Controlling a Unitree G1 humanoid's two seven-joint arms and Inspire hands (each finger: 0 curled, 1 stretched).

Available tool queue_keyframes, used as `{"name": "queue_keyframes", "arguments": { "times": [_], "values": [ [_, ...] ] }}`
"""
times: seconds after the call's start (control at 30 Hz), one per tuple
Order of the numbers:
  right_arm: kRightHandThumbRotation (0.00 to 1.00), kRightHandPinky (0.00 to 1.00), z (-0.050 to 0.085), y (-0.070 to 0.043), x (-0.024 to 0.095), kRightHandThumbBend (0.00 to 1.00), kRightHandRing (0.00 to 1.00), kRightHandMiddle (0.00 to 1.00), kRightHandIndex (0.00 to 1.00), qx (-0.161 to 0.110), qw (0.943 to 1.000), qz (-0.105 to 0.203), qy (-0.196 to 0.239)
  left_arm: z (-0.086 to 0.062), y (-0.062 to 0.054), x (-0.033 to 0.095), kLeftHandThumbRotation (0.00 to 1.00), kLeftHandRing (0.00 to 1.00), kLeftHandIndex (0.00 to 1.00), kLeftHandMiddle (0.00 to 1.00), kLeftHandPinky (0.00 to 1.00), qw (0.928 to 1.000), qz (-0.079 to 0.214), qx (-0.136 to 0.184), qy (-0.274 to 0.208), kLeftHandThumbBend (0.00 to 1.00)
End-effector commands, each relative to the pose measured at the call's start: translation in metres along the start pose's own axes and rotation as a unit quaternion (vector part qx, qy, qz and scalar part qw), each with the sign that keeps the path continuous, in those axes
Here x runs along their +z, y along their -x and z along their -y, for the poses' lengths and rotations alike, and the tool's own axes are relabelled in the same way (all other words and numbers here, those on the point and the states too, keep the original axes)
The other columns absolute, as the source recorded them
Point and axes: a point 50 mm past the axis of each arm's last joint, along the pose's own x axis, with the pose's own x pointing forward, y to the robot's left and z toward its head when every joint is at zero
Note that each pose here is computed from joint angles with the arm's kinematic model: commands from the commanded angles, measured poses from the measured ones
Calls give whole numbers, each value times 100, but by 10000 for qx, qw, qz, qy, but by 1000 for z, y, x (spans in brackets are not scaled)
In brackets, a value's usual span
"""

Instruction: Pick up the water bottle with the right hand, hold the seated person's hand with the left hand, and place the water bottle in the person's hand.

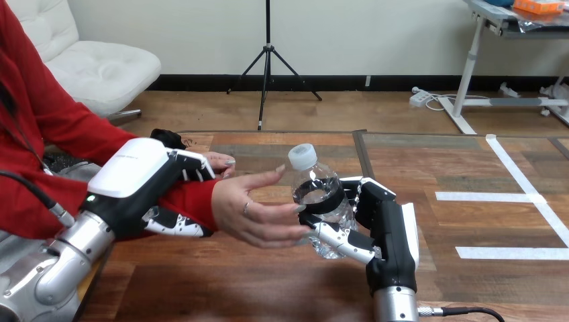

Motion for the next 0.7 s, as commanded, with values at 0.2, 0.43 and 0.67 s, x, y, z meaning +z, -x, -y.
{"name": "queue_keyframes", "arguments": {
  "times": [0.2, 0.43, 0.67],
  "values": [
    [0, 37, -44, -21, 25, 76, 41, 47, 46, 245, 9971, 479, -540, -36, -51, 43, 7, 38, 48, 45, 32, 9867, 1264, 1023, 77, 73],
    [0, 37, -52, -18, 26, 75, 42, 47, 46, 303, 9964, 492, -620, -36, -56, 48, 5, 37, 47, 45, 31, 9850, 1374, 1038, 108, 73],
    [0, 38, -60, -13, 27, 76, 43, 48, 47, 442, 9958, 527, -611, -38, -59, 53, 3, 36, 46, 44, 30, 9837, 1471, 1024, 121, 75]
  ]
}}
